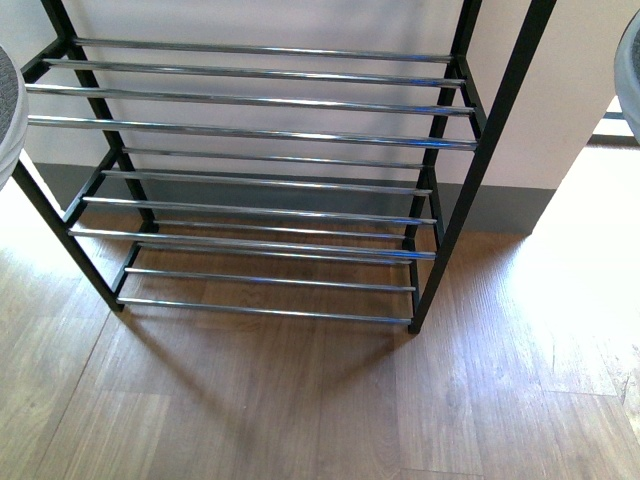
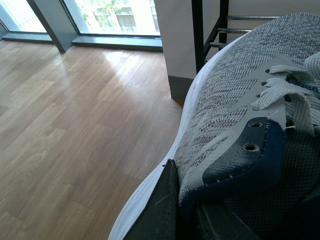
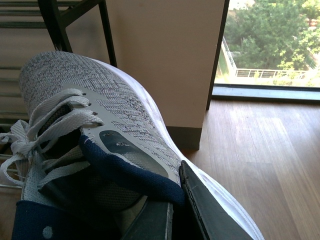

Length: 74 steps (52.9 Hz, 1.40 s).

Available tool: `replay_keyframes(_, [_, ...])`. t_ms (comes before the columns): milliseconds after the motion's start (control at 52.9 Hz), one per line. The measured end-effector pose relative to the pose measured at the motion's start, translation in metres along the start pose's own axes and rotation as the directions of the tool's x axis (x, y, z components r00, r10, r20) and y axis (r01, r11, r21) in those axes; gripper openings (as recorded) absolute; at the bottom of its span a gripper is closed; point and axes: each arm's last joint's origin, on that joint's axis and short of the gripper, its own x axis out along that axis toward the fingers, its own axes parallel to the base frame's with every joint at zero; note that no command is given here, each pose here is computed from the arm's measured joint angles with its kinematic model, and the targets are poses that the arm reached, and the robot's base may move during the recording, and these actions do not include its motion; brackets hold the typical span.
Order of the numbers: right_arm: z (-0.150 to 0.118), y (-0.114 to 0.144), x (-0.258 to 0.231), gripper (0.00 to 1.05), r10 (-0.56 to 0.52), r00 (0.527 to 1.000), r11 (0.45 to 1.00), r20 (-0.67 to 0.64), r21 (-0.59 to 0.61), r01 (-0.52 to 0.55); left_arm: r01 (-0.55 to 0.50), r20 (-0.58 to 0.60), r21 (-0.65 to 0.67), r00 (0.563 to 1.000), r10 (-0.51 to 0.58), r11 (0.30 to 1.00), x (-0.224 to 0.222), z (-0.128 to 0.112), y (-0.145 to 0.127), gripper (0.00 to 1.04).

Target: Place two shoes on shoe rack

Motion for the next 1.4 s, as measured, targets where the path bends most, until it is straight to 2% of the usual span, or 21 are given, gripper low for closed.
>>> replay_keyframes(1400, [-0.0001, 0.0001, 0.0000, 0.01, 0.002, 1.000, 1.000, 0.000, 0.000, -0.002, 0.000, 0.000, -0.003, 1.000, 0.000, 1.000, 0.0001, -0.0002, 0.0000, 0.02])
